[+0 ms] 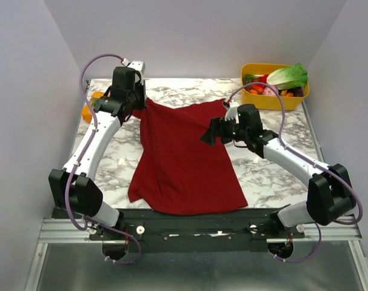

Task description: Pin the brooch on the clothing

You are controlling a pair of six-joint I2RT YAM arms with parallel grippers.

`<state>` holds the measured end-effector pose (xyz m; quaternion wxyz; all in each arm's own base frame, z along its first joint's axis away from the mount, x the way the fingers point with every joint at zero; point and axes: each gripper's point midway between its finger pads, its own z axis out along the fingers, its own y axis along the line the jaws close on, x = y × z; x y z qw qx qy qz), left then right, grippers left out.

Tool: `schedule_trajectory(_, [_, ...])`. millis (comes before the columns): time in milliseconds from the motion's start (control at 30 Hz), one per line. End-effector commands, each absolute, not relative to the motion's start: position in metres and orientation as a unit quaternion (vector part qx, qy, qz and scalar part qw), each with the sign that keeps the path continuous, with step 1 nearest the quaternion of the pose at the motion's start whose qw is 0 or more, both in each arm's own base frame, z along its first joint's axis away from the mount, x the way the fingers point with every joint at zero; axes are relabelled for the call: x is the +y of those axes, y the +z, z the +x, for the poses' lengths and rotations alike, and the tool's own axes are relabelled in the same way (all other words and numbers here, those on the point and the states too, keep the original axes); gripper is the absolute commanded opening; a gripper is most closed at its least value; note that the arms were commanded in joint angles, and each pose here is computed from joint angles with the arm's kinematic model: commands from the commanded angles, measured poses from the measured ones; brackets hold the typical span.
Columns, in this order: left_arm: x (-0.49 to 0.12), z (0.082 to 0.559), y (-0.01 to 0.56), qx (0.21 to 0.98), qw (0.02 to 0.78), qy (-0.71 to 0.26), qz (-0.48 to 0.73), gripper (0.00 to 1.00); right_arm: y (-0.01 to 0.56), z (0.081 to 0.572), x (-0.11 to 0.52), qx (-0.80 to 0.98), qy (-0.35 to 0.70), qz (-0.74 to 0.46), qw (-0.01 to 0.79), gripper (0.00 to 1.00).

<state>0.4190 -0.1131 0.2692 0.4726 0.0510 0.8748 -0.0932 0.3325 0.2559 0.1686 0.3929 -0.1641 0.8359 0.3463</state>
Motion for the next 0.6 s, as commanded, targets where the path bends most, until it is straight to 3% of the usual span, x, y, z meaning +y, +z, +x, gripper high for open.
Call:
schedule_trajectory(0, [-0.077, 0.422, 0.273, 0.881, 0.473, -0.001, 0.014, 0.00, 0.150, 0.322, 0.233, 0.863, 0.297, -0.150, 0.381, 1.00])
schedule_trajectory(367, [-0.097, 0.430, 0.242, 0.905, 0.424, -0.019, 0.022, 0.01, 0.114, 0.292, 0.208, 0.900, 0.256, -0.127, 0.328, 1.00])
schedule_trajectory(400, [-0.101, 0.431, 0.241, 0.905, 0.422, -0.032, 0.025, 0.05, 0.109, 0.288, 0.205, 0.903, 0.253, -0.126, 0.324, 1.00])
schedule_trajectory(500, [-0.117, 0.434, 0.241, 0.902, 0.424, -0.072, 0.035, 0.31, 0.109, 0.282, 0.201, 0.904, 0.252, -0.122, 0.322, 1.00])
schedule_trajectory(533, [-0.130, 0.432, 0.243, 0.899, 0.421, -0.107, 0.048, 0.48, 0.108, 0.278, 0.199, 0.906, 0.250, -0.120, 0.320, 1.00])
schedule_trajectory(567, [-0.140, 0.430, 0.245, 0.896, 0.420, -0.132, 0.055, 0.56, 0.107, 0.276, 0.198, 0.907, 0.249, -0.117, 0.317, 1.00])
